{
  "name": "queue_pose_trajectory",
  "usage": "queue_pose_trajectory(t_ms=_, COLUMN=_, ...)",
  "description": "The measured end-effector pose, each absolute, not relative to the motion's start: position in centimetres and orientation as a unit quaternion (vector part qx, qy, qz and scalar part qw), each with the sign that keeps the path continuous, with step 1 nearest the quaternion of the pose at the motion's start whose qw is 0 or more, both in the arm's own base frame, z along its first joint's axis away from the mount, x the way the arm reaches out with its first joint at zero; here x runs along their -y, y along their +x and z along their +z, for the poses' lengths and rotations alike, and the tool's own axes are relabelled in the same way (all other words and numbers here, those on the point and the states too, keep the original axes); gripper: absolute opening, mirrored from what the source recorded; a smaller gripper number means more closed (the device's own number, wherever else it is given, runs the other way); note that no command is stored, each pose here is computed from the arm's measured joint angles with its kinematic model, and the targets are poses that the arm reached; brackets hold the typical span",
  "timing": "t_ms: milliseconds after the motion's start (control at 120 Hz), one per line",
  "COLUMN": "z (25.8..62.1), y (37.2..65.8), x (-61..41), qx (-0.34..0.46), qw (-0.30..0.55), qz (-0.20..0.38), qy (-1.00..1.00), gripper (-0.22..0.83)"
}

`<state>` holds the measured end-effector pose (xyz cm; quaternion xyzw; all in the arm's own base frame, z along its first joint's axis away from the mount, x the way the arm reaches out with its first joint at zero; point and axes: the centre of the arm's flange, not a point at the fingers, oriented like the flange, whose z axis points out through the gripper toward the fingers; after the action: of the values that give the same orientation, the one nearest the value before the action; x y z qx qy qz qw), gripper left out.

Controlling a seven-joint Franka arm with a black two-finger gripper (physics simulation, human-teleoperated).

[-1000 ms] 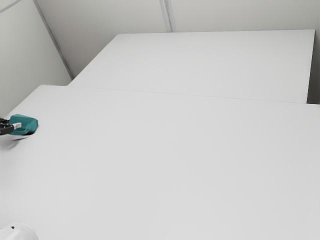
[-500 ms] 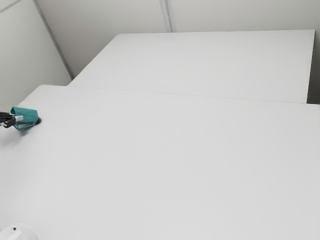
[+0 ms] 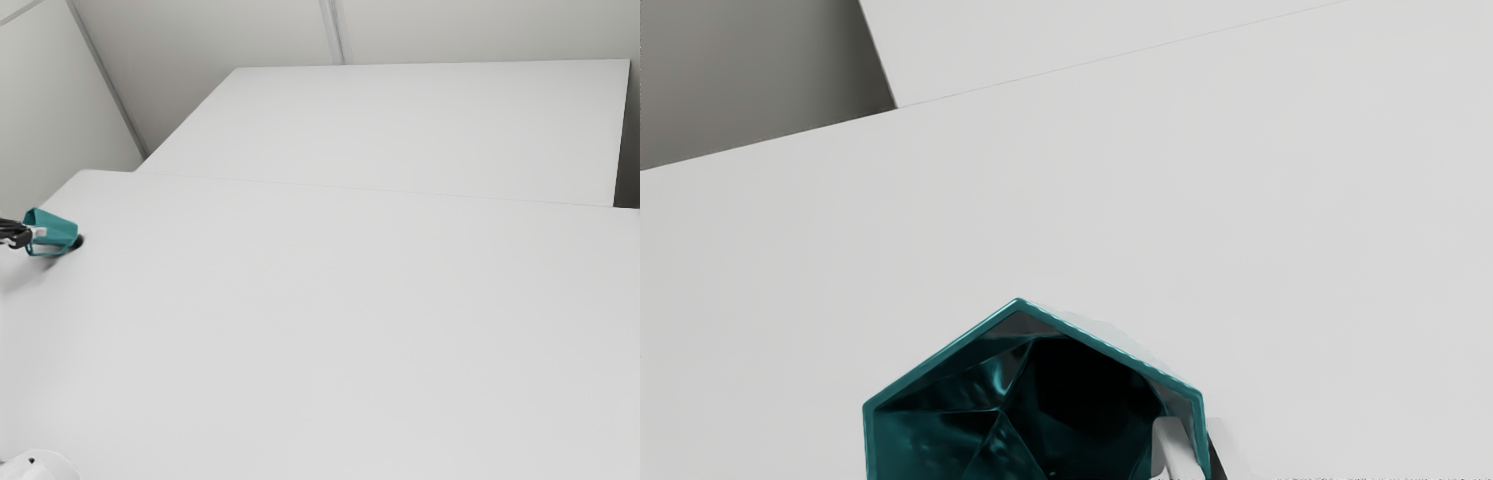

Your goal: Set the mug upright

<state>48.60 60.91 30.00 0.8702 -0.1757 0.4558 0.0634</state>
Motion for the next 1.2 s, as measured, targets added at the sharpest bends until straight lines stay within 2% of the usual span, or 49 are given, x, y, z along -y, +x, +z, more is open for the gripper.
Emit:
queue_pose_trajectory(t_ms=267, z=33.5, y=49.0, x=-58.0, qx=0.188, qw=0.049, qz=0.417, qy=0.888, gripper=-0.17)
queue_pose_trajectory(t_ms=700, z=41.2, y=53.7, x=-45.2, qx=0.235, qw=0.041, qz=0.346, qy=0.908, gripper=-0.17)
queue_pose_trajectory(t_ms=1033, z=44.8, y=60.9, x=-28.5, qx=0.338, qw=0.028, qz=0.197, qy=0.920, gripper=-0.17)
queue_pose_trajectory(t_ms=1200, z=46.9, y=62.0, x=-20.9, qx=0.337, qw=0.014, qz=0.131, qy=0.932, gripper=-0.17)
